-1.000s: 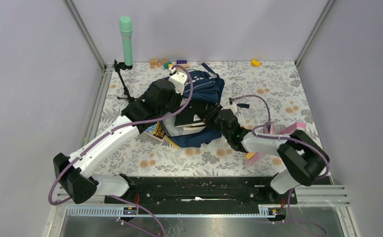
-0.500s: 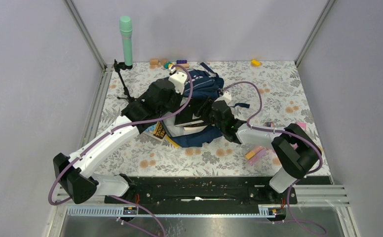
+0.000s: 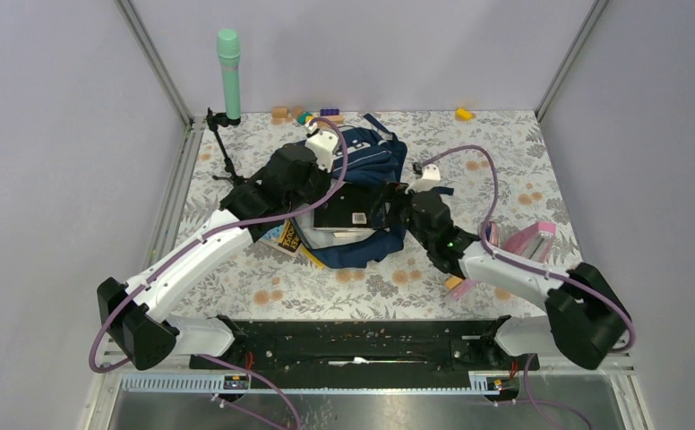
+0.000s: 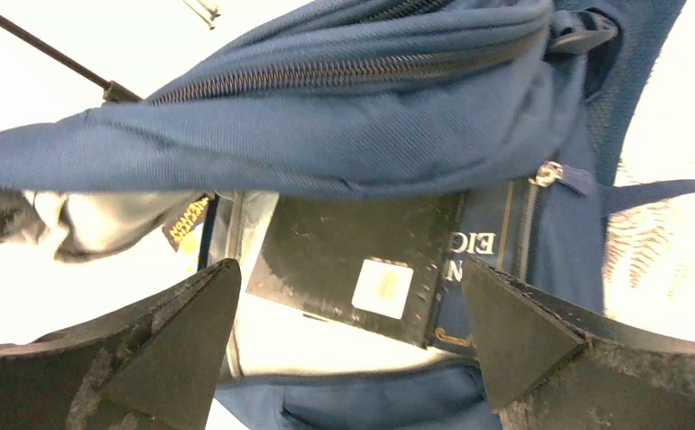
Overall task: Pack the student bag
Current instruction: Place the book in the student bag.
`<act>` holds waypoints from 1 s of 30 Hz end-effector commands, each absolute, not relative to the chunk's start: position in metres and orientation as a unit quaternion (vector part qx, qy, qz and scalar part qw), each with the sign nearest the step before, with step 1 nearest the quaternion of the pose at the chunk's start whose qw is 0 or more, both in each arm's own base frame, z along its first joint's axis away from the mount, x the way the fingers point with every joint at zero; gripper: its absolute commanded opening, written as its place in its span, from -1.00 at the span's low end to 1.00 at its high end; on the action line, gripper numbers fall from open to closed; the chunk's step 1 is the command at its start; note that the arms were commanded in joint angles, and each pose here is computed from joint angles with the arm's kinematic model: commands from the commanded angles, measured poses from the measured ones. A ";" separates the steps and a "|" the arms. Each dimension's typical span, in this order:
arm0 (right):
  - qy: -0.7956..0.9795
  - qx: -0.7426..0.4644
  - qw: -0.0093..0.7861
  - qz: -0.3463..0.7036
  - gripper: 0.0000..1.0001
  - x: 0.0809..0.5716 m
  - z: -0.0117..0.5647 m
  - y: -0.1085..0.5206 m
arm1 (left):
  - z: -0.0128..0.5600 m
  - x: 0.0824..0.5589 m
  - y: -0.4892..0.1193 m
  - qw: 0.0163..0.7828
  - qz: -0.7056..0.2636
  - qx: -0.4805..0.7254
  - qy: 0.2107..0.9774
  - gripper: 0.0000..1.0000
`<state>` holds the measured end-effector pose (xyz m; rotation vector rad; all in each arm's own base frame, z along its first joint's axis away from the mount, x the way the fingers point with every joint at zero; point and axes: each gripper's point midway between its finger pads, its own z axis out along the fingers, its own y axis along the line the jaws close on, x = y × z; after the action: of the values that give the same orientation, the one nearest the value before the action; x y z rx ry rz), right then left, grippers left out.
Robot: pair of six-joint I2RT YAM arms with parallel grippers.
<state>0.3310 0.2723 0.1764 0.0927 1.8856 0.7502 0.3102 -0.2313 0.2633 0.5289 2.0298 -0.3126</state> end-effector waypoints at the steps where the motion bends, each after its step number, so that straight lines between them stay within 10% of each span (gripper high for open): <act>1: 0.787 -0.003 0.558 0.264 0.99 0.317 0.175 0.242 | 0.323 0.322 -0.241 0.566 -0.178 0.182 0.784 -1.00; 16: 0.694 -0.335 0.627 0.114 0.99 0.335 0.251 0.258 | 0.328 0.317 -0.244 0.571 -0.189 0.209 0.771 -1.00; 30: 0.678 -0.398 0.617 0.036 0.47 0.397 0.234 0.289 | 0.327 0.311 -0.255 0.562 -0.209 0.236 0.764 -1.00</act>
<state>0.3732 0.2869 0.2191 -0.9331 1.5965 0.1599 0.3071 -0.2366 0.2630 0.5820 2.0228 -0.3579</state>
